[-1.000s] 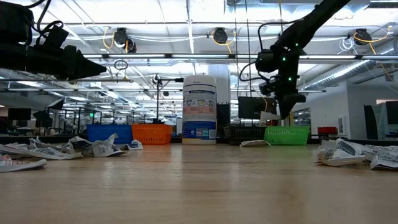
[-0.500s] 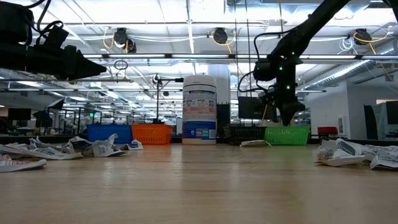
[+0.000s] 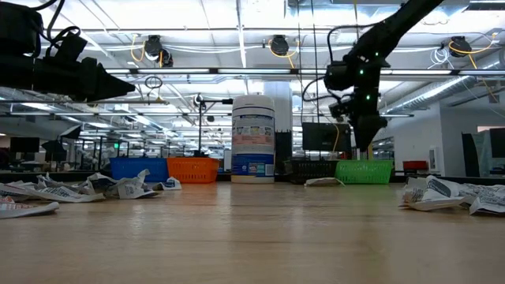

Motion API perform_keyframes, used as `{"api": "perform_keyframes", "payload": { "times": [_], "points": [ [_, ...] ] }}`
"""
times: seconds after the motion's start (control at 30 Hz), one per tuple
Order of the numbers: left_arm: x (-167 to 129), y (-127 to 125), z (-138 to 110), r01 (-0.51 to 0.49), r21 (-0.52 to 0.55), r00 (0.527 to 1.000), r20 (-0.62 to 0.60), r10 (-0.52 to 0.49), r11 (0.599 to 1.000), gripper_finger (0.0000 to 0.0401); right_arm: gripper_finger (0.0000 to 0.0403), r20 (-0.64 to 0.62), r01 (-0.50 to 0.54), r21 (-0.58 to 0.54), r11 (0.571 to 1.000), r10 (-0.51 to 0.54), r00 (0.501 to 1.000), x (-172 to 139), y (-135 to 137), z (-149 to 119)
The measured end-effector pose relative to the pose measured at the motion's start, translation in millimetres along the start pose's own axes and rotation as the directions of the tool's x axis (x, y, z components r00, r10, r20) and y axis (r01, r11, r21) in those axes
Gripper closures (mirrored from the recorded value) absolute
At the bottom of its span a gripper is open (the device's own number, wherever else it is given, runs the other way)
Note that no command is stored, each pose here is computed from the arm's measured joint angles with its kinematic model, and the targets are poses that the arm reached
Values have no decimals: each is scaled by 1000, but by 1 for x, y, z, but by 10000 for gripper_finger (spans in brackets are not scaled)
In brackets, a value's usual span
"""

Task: Pick & Place First Aid Supplies
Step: Put the bandage into the green bin

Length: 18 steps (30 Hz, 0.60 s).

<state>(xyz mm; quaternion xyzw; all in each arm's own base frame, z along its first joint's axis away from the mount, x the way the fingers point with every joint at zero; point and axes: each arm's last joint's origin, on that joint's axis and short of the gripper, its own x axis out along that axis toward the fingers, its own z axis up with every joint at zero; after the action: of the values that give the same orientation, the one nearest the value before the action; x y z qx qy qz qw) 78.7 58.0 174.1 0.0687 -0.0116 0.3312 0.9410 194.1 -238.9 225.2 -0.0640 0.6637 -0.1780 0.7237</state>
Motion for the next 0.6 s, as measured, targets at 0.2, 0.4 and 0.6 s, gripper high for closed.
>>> {"api": "perform_keyframes", "payload": {
  "times": [0.2, 0.4, 0.6],
  "points": [
    [0, 0, 0, 0, 0, 1000, 0, 0, 1000, 91, 257, 18, -120, 57, 991, 120, 993, -21, 24, 2],
    [0, 0, 0, 0, 0, 1000, 0, 0, 1000, 91, 260, -3, -211, 132, 969, 213, 977, -30, 47, 7],
    [0, 0, 0, 0, 0, 1000, 0, 0, 1000, 91, 258, 19, -242, 109, 964, 241, 970, -35, 66, 19]
  ]
}}
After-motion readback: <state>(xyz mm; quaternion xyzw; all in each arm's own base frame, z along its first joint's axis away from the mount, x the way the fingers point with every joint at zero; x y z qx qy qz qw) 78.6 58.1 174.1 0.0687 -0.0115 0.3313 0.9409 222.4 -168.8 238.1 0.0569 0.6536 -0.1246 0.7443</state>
